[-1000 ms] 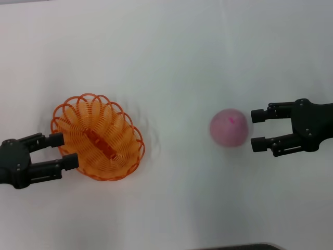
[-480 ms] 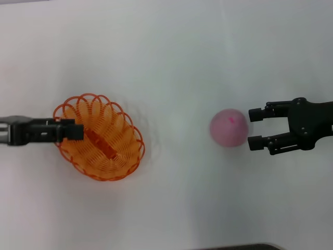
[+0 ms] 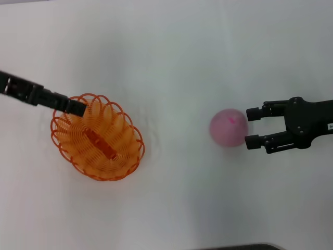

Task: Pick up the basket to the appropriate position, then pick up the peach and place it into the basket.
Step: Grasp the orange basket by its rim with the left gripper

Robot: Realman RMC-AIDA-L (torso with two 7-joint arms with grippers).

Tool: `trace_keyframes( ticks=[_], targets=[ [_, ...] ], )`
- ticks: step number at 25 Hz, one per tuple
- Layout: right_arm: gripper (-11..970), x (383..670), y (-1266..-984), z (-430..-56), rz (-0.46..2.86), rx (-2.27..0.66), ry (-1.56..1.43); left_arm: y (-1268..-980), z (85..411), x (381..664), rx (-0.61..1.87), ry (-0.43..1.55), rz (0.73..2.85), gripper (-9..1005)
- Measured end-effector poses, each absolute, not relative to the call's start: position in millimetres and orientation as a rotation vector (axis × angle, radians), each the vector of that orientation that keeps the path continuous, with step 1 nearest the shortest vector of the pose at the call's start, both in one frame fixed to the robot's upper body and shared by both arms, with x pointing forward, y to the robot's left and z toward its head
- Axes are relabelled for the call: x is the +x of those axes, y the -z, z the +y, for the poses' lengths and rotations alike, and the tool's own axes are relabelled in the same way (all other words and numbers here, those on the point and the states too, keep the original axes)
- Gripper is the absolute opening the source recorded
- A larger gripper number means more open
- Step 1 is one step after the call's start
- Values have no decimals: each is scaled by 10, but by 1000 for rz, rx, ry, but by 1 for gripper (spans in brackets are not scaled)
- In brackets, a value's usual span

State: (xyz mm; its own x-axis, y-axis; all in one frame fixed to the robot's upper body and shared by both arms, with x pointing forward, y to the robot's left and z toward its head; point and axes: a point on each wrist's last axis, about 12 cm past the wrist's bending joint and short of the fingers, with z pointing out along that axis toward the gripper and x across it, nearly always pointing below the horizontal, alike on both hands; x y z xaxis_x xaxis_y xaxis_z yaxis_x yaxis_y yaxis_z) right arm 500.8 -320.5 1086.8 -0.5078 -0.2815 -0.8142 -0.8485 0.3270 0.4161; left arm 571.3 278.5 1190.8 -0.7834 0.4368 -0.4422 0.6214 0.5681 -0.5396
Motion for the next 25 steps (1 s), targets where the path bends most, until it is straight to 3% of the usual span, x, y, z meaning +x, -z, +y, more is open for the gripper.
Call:
trace_keyframes(
  ticks=[6, 11, 25],
  targets=[
    [882, 5016, -10872, -3203, 1966, -991, -1156, -12017, 2519, 5919, 989, 663, 2585, 824],
    [882, 5025, -10875, -3201, 1966, -991, -1153, -11916, 2346, 5992, 1020, 419, 2584, 823],
    [883, 5079, -10840, -3125, 1976, -1000, -1138, -11367, 2197, 6086, 1093, 336, 2653, 824]
  ],
)
